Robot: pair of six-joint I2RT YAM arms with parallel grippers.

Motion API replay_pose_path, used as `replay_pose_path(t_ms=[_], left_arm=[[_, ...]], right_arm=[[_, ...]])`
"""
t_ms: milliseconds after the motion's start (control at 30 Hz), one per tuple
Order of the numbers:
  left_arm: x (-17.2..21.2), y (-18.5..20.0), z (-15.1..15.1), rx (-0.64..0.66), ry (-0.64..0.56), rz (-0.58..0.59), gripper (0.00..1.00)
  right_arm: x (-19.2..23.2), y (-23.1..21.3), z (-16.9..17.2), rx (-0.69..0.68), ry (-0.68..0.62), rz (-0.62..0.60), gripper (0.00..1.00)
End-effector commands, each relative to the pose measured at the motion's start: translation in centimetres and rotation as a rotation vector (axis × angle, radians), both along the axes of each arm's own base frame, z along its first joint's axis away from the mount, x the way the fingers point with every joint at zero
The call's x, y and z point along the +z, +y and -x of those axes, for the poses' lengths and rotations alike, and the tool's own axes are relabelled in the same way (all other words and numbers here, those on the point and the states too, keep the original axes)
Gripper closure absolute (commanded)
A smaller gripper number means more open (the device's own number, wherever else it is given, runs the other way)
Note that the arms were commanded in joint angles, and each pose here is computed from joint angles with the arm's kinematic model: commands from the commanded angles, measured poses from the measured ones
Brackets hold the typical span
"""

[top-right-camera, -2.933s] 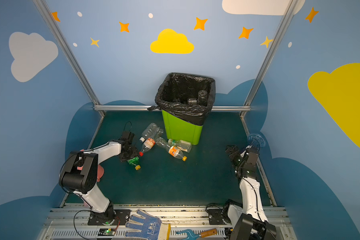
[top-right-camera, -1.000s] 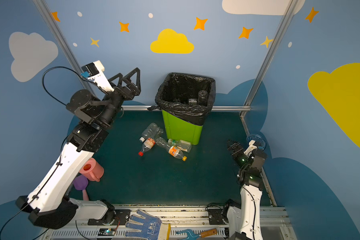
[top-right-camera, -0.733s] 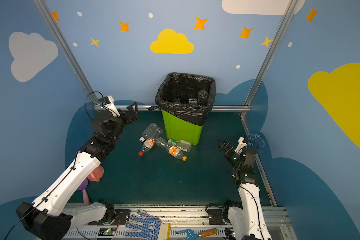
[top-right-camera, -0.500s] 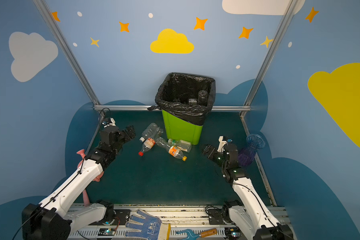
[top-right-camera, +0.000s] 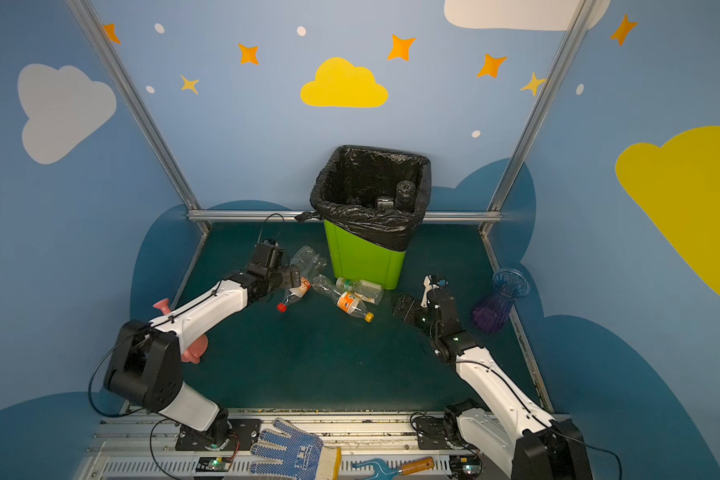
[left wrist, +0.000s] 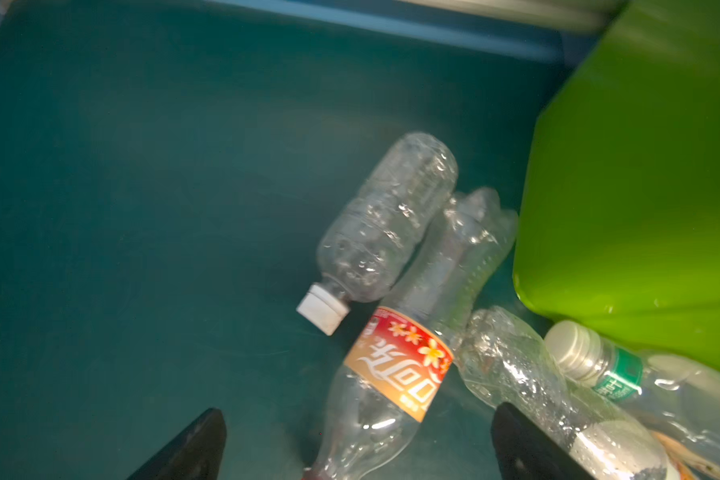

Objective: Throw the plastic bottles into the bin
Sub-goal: 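Lower the left gripper to the clear bottles while the right gripper approaches the pile, then close the left gripper around the red-labelled clear bottle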

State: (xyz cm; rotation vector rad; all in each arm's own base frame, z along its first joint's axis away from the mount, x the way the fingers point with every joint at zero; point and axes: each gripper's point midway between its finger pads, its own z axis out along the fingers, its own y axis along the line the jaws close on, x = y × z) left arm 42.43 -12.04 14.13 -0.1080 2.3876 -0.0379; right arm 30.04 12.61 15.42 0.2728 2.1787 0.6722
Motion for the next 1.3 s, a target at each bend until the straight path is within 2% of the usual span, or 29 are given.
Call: replay_pose_path(t_ms=[0, 167, 333, 767, 1267], left_arm=[[0.1, -0.1, -0.8, -0.067, 0.042, -0.111, 0.04], [-1.7, -1.0, -2.4, -0.113, 0.108, -0.156, 0.13], [-3.4, -1.4, -2.7, -0.133, 0.163, -0.168, 0.17], [-6.1, -2.8, -2.8, -0.170, 0.222, -0.118, 0.22], [-7.9, -2.9, -2.2, -0.179, 0.275, -0.111, 0.30]], right_arm=[[-1.3, -2.4, 0.7, -0.080, 0.023, 0.059, 0.02], [-1.8, -4.1, 1.2, -0.125, 0.032, 0.038, 0.02], [-2.1, -5.2, 1.5, -0.159, 0.041, 0.019, 0.02], [-2.7, -5.9, 1.4, -0.180, 0.061, -0.006, 0.02], [-2.5, -6.4, 1.1, -0.194, 0.062, -0.035, 0.02]])
